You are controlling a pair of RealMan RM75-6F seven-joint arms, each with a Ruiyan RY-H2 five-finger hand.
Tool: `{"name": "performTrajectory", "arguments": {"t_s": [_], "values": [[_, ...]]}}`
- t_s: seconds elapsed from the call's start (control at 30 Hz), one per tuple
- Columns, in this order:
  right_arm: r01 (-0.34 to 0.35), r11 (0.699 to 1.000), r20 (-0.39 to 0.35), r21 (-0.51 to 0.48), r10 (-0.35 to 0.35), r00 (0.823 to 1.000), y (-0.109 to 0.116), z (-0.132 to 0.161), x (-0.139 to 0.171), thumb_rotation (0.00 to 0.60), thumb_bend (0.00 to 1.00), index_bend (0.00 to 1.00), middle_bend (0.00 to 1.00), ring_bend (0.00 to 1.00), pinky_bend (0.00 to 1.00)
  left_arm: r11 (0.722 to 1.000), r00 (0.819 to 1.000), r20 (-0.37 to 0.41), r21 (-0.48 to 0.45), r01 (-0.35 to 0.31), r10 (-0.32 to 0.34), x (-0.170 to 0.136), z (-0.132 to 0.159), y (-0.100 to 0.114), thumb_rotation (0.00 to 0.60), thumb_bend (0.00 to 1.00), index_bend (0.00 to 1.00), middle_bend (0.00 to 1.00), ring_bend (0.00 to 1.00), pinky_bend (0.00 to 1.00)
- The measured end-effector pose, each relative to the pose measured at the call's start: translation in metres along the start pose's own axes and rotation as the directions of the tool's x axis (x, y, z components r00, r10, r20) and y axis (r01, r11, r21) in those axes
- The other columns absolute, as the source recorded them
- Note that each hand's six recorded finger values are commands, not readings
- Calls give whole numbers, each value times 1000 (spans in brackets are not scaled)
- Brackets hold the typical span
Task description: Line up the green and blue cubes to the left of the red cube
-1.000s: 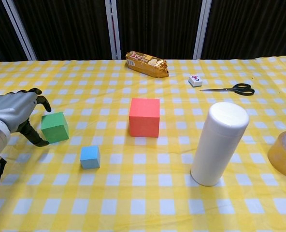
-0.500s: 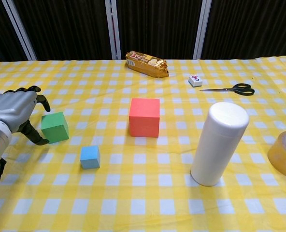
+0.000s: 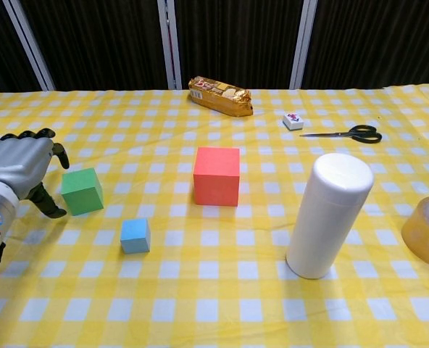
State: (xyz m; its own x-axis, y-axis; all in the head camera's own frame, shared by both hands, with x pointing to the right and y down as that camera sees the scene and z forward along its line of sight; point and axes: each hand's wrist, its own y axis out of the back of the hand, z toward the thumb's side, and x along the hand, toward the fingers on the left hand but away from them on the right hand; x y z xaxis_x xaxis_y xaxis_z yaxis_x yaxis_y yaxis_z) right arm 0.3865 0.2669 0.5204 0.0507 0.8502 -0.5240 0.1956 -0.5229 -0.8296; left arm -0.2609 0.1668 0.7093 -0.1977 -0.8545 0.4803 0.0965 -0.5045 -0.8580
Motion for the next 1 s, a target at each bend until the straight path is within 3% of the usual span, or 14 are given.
{"name": "performTrajectory", "arguments": {"t_s": [0.33,1.0], "values": [[-3,1000,-2,1,3,1000,-1,1,-2,600,282,50,0,0,0,1000,1000,8,5,-23,23,0,8,2,600,253,350,36,0,0],[-12,1000,2,8,12,1000,-4,1,-3,600,282,50,0,0,0,997,1000,-8,72,-10,10,3,7,-7,600,261,299,29,0,0]]}}
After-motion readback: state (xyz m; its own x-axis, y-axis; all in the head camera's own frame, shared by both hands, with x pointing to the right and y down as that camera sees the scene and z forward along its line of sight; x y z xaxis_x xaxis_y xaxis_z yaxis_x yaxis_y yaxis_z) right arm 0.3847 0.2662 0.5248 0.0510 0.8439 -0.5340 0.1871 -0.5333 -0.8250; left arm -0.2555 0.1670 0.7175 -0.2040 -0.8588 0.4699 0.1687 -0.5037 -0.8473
